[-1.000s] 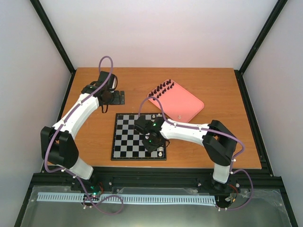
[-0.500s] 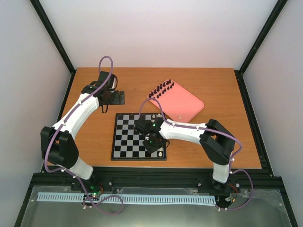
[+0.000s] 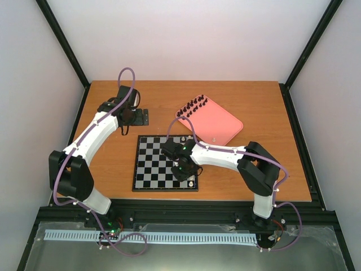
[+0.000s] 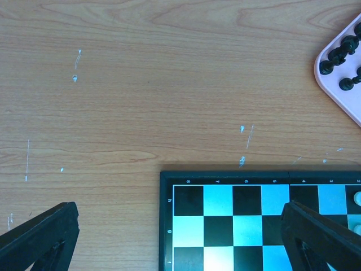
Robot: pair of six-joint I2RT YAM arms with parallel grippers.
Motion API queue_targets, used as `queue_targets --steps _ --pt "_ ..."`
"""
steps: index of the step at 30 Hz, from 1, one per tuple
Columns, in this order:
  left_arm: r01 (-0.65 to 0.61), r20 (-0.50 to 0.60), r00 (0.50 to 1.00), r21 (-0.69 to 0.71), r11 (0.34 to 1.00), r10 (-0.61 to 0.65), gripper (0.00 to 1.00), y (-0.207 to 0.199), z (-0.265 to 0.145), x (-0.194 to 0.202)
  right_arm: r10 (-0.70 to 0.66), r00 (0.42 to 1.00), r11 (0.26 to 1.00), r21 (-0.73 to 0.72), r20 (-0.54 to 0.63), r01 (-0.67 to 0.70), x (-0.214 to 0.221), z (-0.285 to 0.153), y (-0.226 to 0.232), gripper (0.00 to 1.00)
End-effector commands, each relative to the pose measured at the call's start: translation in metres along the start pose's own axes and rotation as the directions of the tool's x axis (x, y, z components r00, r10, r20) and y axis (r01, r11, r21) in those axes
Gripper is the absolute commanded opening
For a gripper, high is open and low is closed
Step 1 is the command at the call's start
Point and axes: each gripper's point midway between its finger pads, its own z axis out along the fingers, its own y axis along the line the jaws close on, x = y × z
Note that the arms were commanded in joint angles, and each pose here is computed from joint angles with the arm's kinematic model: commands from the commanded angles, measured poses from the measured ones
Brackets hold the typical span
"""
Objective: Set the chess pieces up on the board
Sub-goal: Place the chess piece on the chessboard.
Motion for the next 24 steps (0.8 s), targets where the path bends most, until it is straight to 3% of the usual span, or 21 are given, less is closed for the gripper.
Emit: queue_targets --steps 1,12,24 --pt "0.017 0.02 1.0 -0.001 1.0 -0.017 1.0 -0.001 0.001 -0.007 -0.011 1.0 1.0 -0.016 -0.007 0.011 0.001 0.004 0.001 0.16" --pt "0.017 0.02 1.0 -0.001 1.0 -0.017 1.0 -0.001 0.001 -0.006 -0.022 1.0 0.999 -0.029 0.005 0.023 0.0 -0.008 0.004 0.22" --pt "0.023 0.02 1.0 0.008 1.0 -0.023 1.0 -0.003 0.002 -0.007 -0.061 0.995 0.997 -0.044 0.081 0.065 -0.017 -0.071 0.012 0.38"
